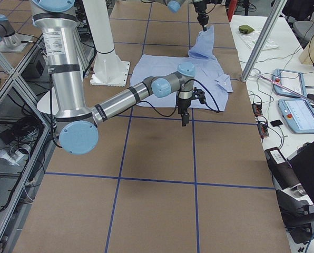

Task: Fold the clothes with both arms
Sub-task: 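Fold the other sleeve across the shirt front with the left gripper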

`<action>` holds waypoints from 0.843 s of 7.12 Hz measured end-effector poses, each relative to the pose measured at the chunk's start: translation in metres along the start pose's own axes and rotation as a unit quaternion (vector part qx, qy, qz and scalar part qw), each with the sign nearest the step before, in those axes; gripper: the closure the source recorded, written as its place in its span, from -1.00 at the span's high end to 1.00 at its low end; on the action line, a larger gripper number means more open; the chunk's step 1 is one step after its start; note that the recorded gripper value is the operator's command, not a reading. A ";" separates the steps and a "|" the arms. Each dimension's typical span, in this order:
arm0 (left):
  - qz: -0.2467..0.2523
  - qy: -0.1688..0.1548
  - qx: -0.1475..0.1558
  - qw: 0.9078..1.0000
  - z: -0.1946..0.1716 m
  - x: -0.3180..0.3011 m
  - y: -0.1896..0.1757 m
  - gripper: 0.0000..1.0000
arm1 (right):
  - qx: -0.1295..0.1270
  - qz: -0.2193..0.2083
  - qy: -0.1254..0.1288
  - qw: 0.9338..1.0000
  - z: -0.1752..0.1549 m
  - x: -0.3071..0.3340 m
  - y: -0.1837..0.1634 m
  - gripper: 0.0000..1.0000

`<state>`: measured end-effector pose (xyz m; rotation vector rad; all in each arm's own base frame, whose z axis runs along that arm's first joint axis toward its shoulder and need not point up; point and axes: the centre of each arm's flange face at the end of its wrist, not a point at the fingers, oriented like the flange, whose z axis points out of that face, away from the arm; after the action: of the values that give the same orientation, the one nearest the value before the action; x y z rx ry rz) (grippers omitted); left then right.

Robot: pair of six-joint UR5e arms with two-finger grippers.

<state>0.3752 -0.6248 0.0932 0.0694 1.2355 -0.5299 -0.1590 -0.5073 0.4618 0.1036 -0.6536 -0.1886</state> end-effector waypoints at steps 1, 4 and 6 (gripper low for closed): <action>-0.015 0.006 -0.007 1.000 0.017 0.029 0.013 -1.00 | -0.002 0.003 -0.006 1.000 -0.003 0.014 0.002 1.00; -0.032 0.029 -0.022 0.999 0.042 0.063 0.041 -1.00 | -0.005 0.008 -0.008 1.000 -0.001 0.026 0.004 1.00; -0.033 0.032 -0.032 0.998 0.050 0.070 0.061 -1.00 | -0.006 0.009 -0.008 1.000 0.000 0.027 0.002 1.00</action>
<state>0.4608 -0.6121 0.0331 -0.0085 1.3203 -0.5489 -0.1376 -0.5103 0.4777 0.0843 -0.6683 -0.1758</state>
